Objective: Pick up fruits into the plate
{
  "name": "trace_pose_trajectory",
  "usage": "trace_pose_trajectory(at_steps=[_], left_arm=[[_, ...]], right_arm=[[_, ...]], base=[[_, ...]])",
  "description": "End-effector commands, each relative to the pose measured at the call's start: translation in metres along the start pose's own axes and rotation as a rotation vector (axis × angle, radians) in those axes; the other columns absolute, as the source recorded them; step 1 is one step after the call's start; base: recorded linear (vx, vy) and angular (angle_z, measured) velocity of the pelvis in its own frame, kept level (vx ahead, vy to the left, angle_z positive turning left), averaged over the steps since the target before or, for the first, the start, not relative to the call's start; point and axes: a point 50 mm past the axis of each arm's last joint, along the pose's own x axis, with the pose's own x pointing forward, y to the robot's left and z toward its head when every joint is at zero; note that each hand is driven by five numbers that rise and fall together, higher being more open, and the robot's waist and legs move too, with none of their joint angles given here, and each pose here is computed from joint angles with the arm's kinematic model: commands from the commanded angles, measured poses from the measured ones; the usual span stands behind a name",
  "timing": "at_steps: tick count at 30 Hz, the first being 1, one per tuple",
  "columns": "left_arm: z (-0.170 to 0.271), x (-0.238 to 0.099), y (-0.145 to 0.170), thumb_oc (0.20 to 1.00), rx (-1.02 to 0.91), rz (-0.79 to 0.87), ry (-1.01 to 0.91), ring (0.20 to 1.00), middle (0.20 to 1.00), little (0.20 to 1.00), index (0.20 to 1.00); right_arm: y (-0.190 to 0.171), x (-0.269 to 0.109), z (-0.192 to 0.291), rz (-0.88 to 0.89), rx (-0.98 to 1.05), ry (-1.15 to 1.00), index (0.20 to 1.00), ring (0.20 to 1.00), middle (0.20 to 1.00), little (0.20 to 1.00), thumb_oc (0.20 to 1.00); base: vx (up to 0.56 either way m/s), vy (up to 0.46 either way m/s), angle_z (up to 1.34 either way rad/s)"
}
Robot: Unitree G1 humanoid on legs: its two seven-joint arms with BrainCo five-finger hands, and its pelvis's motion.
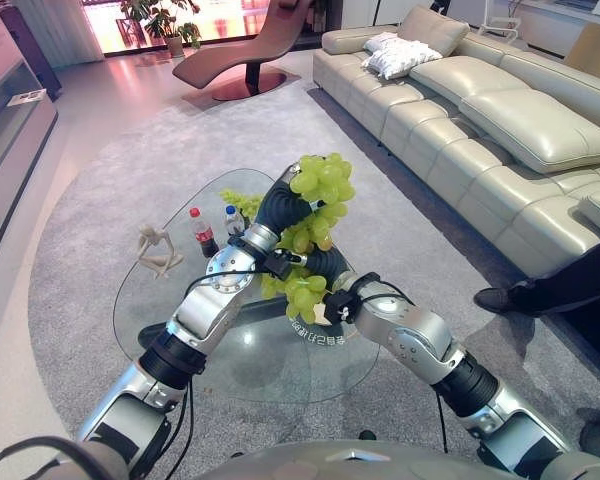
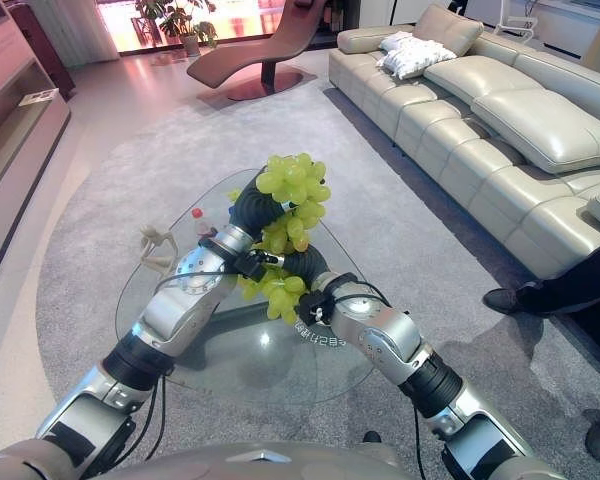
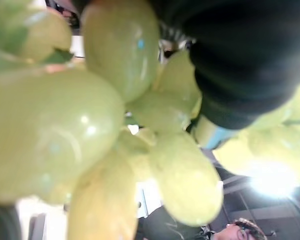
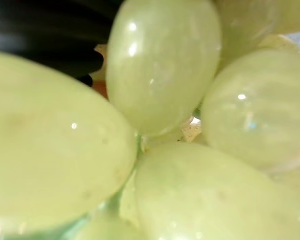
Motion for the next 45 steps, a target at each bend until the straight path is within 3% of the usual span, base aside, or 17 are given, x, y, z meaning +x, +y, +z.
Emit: trace_pose_trajectory(at_steps=[1,4,5,6,19,29,38,45], left_arm=[[0.011,0.019,-0.037,0.2,-0.054,-0.17,-0.065,0.2,0.2,0.2,0.2],[0.01,0.019,-0.033,0.2,-0.074,-0.138,-0.062,0.2,0.2,0.2,0.2],[0.009,0.018,-0.031,0.313,-0.077,-0.129,-0.059,0.313,0.313,0.313,0.313],[0.008,0.017,-0.028,1.0,-0.076,-0.12,-0.048,1.0,1.0,1.0,1.0],[-0.011,-0.021,0.025,1.0,-0.007,-0.01,0.066,1.0,1.0,1.0,1.0],[-0.047,-0.088,0.081,1.0,0.113,0.212,0.32,1.0,1.0,1.0,1.0],[-0.096,-0.138,0.098,1.0,0.141,0.423,0.574,1.0,1.0,1.0,1.0],[-0.136,-0.162,0.113,1.0,0.173,0.652,0.777,1.0,1.0,1.0,1.0]], right_arm=[[0.064,0.011,0.086,0.292,0.044,-0.384,0.2,0.2,0.2,0.2,0.2],[0.062,0.01,0.085,0.287,0.045,-0.379,0.2,0.2,0.2,0.2,0.2],[0.06,0.01,0.084,0.28,0.044,-0.38,0.2,0.2,0.2,0.2,0.2],[0.058,0.009,0.083,0.269,0.046,-0.378,0.2,0.2,0.2,0.2,0.2],[0.0,-0.014,0.068,0.101,-0.016,-0.361,0.2,0.2,0.2,0.2,0.2],[-0.064,-0.045,0.045,-0.152,-0.047,-0.316,0.2,0.2,0.2,0.2,0.2],[-0.119,-0.059,0.012,-0.415,-0.151,-0.154,0.2,0.2,0.2,0.2,0.2],[-0.169,-0.047,0.022,-0.616,-0.326,-0.023,0.2,0.2,0.2,0.2,0.2]], base=[[0.0,0.0,0.0],[0.0,0.0,0.0],[0.0,0.0,0.0],[0.0,0.0,0.0],[0.0,0.001,0.0],[0.01,0.027,0.07],[0.0,0.02,0.08],[-0.19,-0.021,0.14]])
